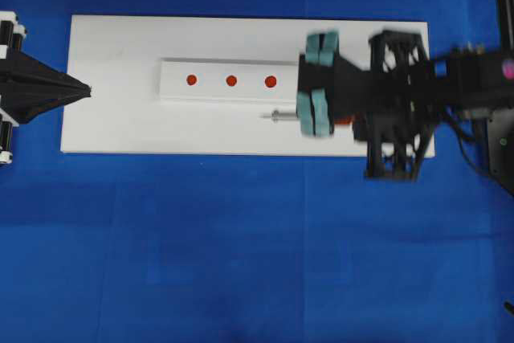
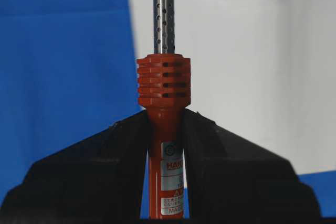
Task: Touch the tip of the soldering iron to the mark.
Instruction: 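Carry the iron back down and lower it onto the blue table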
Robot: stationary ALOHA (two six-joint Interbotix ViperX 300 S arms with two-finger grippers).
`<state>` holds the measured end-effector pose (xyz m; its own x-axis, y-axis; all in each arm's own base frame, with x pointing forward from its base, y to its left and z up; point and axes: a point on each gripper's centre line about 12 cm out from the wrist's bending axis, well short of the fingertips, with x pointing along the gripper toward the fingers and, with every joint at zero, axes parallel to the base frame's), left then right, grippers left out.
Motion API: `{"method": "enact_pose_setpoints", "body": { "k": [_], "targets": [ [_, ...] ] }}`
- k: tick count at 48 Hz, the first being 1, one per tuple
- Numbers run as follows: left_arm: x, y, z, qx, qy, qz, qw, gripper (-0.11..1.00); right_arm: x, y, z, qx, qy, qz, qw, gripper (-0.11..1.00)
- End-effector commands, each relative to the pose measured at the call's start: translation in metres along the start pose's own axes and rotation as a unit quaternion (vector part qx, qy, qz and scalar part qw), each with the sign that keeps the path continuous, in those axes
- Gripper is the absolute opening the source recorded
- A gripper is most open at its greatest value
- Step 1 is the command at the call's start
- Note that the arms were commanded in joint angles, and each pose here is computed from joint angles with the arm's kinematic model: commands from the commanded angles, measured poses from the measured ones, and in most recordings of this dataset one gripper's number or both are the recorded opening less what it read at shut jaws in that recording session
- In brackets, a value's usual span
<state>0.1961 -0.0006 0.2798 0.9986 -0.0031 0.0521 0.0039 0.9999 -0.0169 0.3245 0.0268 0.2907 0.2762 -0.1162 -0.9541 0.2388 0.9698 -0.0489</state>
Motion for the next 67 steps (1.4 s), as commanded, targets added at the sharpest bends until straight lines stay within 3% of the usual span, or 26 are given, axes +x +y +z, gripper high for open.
{"method": "enact_pose_setpoints", "body": {
  "k": [1,17,32,45,67],
  "targets": [
    [0.001,-0.001,0.006,0.0,-0.011,-0.002,0.9999,0.0,-0.012,0.017,-0.004,-0.002,-0.02,0.009,0.9998,0.07],
    [-0.001,-0.001,0.009,0.0,-0.018,-0.002,0.9998,0.0,-0.016,0.075,-0.029,0.019,-0.02,0.022,0.9994,0.07],
    [-0.001,-0.001,0.008,0.0,-0.016,-0.002,0.9999,0.0,-0.006,0.095,-0.032,0.019,-0.016,0.026,0.9994,0.07],
    [0.0,-0.001,0.007,0.0,-0.014,-0.002,0.9999,0.0,0.002,0.097,-0.006,0.014,-0.053,0.014,0.9984,0.07],
    [-0.002,-0.001,0.011,0.0,-0.024,-0.002,0.9997,0.0,0.025,0.113,0.069,-0.012,-0.088,0.022,0.9958,0.07]
  ]
}}
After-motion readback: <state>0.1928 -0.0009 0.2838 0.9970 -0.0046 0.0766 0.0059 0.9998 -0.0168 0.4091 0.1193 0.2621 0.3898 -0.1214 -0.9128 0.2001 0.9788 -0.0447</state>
